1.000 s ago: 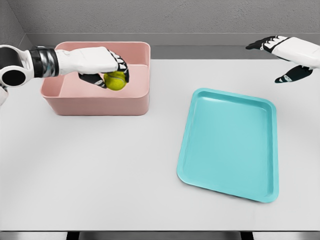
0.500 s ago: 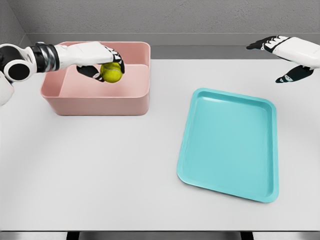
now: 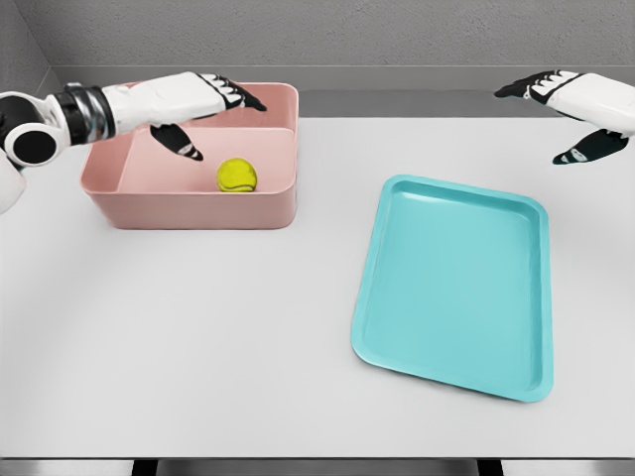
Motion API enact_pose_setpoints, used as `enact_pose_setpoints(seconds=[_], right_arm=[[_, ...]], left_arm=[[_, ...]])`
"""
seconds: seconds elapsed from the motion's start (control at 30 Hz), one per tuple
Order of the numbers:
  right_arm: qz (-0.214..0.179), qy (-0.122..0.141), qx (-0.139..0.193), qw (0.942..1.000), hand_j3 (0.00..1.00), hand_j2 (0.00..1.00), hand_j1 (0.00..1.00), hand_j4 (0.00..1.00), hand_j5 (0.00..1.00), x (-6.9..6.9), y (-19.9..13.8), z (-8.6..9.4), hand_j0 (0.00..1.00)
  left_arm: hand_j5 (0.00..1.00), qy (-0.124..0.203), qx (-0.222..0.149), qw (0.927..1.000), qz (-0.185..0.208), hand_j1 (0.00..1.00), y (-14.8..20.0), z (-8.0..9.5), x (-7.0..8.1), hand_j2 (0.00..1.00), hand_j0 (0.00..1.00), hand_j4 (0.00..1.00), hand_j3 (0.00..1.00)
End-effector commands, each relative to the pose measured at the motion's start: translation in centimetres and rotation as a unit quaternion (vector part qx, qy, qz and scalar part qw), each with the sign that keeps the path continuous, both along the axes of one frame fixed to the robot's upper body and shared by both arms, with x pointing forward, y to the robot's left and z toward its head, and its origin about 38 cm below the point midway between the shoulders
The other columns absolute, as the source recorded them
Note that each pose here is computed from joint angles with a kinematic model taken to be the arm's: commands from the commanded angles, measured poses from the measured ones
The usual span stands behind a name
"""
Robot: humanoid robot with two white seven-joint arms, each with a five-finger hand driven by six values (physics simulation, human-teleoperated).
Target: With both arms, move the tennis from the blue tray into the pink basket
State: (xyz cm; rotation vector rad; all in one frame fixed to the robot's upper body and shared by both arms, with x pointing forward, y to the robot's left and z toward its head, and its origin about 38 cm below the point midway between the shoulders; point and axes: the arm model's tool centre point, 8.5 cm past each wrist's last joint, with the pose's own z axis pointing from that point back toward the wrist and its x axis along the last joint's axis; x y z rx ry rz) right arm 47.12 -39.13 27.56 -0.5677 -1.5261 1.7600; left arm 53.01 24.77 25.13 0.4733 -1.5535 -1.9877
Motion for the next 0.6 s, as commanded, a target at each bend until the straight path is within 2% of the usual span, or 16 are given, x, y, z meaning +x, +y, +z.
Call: enact_pose_setpoints(seconds=[0.0, 0.07, 0.27, 0.4, 0.47, 0.5, 0.57], right_arm=[[-0.005, -0.001, 0.001, 1.0, 1.0, 1.0, 1.0, 1.0, 1.0, -0.1, -0.4, 0.3, 1.0], [-0.005, -0.001, 0.0, 1.0, 1.0, 1.0, 1.0, 1.0, 1.0, -0.1, -0.4, 0.3, 1.0], [-0.009, -0.002, -0.003, 1.0, 1.0, 1.0, 1.0, 1.0, 1.0, -0.3, -0.9, 0.5, 1.0], [-0.008, -0.001, -0.003, 1.0, 1.0, 1.0, 1.0, 1.0, 1.0, -0.3, -0.9, 0.4, 1.0], [-0.008, -0.001, -0.002, 1.0, 1.0, 1.0, 1.0, 1.0, 1.0, -0.3, -0.9, 0.4, 1.0], [-0.008, -0.001, -0.002, 1.0, 1.0, 1.0, 1.0, 1.0, 1.0, -0.3, -0.9, 0.4, 1.0], [-0.009, -0.001, -0.003, 0.9999, 1.0, 1.0, 1.0, 1.0, 1.0, -0.4, -1.0, 0.4, 1.0]], left_arm=[[1.0, -0.015, -0.018, 0.9997, 0.004, 1.0, 0.4, 0.7, 0.0, 1.0, 1.0, 1.0, 1.0], [1.0, -0.03, -0.023, 0.999, 0.022, 1.0, 2.4, 1.2, -0.1, 1.0, 1.0, 1.0, 1.0], [1.0, -0.012, 0.001, 0.9986, 0.052, 1.0, 6.3, -0.5, -1.1, 1.0, 1.0, 1.0, 1.0], [1.0, -0.013, 0.024, 0.9958, 0.088, 1.0, 10.5, 0.0, -2.0, 1.0, 1.0, 1.0, 1.0], [1.0, -0.041, 0.004, 0.9938, 0.103, 1.0, 12.1, 0.7, -2.3, 1.0, 1.0, 1.0, 1.0], [1.0, -0.034, 0.0, 0.9937, 0.106, 1.0, 12.4, -0.3, -2.7, 1.0, 1.0, 1.0, 1.0], [1.0, -0.034, 0.007, 0.9927, 0.116, 1.0, 13.6, -0.2, -3.0, 1.0, 1.0, 1.0, 1.0]])
